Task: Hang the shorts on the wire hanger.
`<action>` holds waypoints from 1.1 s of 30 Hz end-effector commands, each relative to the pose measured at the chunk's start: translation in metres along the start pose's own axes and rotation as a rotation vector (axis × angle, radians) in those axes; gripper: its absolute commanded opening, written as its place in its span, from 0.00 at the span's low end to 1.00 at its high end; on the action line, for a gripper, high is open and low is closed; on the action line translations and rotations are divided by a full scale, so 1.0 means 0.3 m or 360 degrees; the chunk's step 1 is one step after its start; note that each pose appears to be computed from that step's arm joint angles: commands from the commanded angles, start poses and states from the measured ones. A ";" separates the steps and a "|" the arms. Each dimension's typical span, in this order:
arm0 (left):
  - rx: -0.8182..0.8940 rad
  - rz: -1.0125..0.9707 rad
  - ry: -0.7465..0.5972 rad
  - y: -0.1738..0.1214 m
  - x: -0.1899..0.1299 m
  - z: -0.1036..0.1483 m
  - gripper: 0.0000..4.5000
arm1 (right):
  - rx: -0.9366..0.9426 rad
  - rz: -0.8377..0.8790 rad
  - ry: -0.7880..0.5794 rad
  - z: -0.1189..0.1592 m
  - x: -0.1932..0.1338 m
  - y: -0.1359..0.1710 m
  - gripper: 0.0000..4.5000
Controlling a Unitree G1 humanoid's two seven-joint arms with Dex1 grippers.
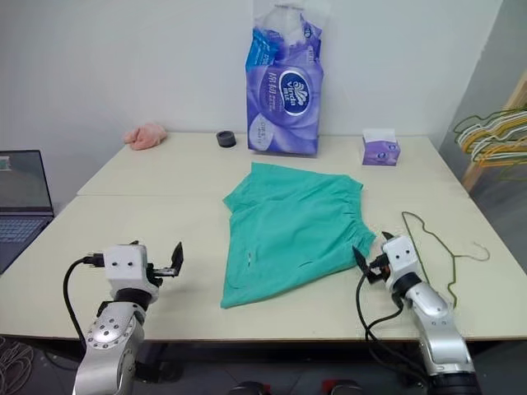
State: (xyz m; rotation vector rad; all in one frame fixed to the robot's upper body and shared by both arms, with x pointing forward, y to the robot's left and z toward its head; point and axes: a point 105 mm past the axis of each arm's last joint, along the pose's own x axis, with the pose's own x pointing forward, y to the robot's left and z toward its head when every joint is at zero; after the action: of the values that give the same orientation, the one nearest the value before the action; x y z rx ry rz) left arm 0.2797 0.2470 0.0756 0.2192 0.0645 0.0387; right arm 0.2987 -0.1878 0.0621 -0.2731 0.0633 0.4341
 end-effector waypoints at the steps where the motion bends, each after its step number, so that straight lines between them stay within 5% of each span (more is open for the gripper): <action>1: 0.0025 -0.0290 -0.0067 -0.073 -0.005 0.055 1.00 | -0.0093 0.0141 -0.0099 0.061 -0.014 0.025 1.00; 11: 0.0383 -0.1402 0.0209 -0.266 -0.098 0.033 1.00 | -0.0497 0.1025 -0.0018 0.112 -0.129 0.172 1.00; 22: 0.0592 -0.1523 0.0418 -0.289 -0.084 -0.069 1.00 | -0.0637 0.0861 -0.0147 0.154 -0.072 0.157 1.00; 33: 0.0532 -0.1334 0.0274 -0.251 0.017 0.011 0.29 | -0.1181 0.0848 -0.0041 0.085 0.050 0.118 1.00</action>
State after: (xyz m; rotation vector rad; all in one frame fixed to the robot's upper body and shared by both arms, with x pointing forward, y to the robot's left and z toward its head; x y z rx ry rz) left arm 0.2761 0.1704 0.0416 0.5093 0.4047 -0.8351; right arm 0.2909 -0.1447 0.0720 -0.9097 -0.0184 0.9882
